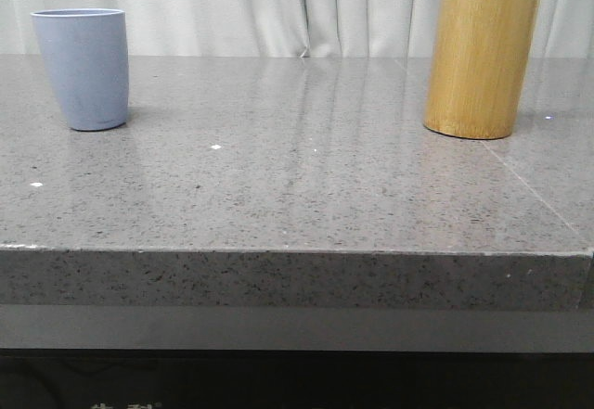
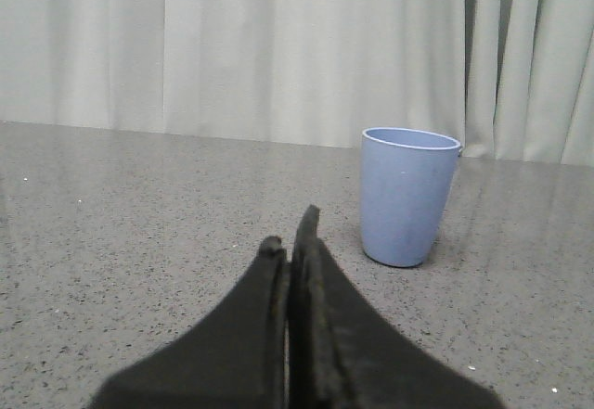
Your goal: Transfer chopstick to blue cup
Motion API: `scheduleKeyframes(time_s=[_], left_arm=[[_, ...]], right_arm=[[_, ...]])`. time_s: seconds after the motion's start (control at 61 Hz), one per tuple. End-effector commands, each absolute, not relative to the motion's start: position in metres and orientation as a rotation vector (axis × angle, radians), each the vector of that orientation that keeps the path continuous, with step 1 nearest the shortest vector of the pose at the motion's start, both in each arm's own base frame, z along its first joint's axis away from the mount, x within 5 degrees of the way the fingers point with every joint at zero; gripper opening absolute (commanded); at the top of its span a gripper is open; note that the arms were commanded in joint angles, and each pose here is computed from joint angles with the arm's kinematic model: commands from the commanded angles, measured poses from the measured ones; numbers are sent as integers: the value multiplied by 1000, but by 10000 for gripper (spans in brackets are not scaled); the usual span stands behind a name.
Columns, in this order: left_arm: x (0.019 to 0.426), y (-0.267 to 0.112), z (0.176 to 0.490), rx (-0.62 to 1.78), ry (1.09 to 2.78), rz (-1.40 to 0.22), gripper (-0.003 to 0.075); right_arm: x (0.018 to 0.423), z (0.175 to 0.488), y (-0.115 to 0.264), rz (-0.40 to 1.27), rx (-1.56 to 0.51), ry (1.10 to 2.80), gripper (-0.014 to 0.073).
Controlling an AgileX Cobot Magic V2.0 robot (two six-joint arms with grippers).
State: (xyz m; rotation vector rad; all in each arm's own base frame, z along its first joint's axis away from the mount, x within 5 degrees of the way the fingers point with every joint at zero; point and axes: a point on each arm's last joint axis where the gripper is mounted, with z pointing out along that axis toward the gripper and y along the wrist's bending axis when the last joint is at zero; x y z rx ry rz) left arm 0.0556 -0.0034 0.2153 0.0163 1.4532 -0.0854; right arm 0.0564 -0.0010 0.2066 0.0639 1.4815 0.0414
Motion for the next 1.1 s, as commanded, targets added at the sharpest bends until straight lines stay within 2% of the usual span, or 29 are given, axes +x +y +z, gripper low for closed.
scheduleKeyframes(time_s=[0.0, 0.803, 0.934, 1.082], left_arm=[[53, -3, 218, 1, 1371, -98, -19], [52, -2, 222, -5, 1331, -95, -19], [50, -1, 233, -21, 1285, -108, -19], [42, -1, 265, -18, 1226, -120, -19]], right_arm=[[53, 216, -1, 34, 50, 1381, -119], [53, 217, -1, 34, 50, 1372, -119], [52, 223, -1, 34, 49, 1341, -119], [46, 247, -1, 35, 48, 1322, -119]])
